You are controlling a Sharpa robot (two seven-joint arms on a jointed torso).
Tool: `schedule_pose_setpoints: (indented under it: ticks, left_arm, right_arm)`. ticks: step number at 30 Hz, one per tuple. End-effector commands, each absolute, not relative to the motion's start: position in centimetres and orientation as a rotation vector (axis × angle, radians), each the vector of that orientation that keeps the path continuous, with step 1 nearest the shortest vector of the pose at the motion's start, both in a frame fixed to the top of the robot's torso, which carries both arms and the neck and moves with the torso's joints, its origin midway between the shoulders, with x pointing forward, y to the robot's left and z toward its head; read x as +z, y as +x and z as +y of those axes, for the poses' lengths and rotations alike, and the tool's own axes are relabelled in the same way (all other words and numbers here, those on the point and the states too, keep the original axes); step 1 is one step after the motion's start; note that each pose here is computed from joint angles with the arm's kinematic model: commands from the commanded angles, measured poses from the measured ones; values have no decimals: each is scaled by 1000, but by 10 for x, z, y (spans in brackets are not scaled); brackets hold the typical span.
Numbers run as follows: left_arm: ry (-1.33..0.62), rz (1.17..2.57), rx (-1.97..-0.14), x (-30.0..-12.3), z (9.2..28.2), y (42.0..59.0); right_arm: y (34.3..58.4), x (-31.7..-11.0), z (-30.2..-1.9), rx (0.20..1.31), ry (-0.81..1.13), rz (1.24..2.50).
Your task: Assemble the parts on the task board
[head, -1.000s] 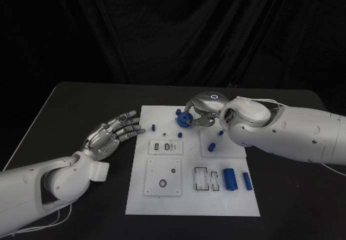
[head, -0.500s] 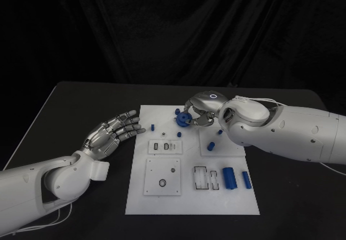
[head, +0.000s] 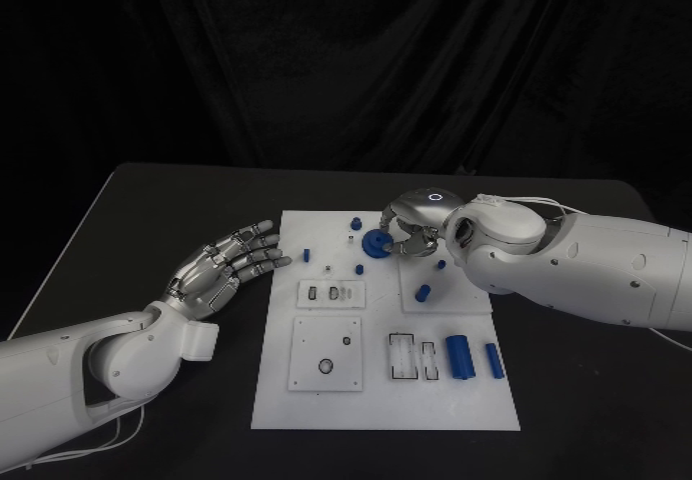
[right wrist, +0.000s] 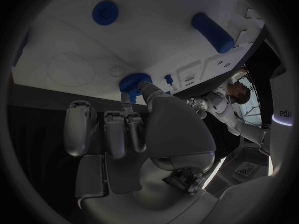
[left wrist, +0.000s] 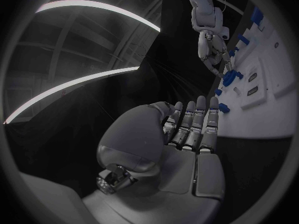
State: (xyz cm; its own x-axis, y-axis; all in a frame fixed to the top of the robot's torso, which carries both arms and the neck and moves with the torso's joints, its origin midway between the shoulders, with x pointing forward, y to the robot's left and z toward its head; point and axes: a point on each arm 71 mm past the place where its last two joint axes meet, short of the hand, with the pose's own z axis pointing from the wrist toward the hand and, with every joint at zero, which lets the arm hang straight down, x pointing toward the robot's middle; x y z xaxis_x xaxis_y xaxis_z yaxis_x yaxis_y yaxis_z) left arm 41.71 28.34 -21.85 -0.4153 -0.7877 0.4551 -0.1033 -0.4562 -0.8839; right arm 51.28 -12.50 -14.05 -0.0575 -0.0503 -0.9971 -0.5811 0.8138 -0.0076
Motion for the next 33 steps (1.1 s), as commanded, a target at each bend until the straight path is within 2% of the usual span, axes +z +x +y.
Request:
schedule_pose_setpoints:
  ticks: [1,33]
  left_arm:
    - [-1310,1233,-1952,-217,282,417]
    - [-1315,1248,-1947,-219,284,419]
  right_arm:
    - [514,-149,-129,404,-513,1650]
    - [511,-145,-123,508,-495,1525]
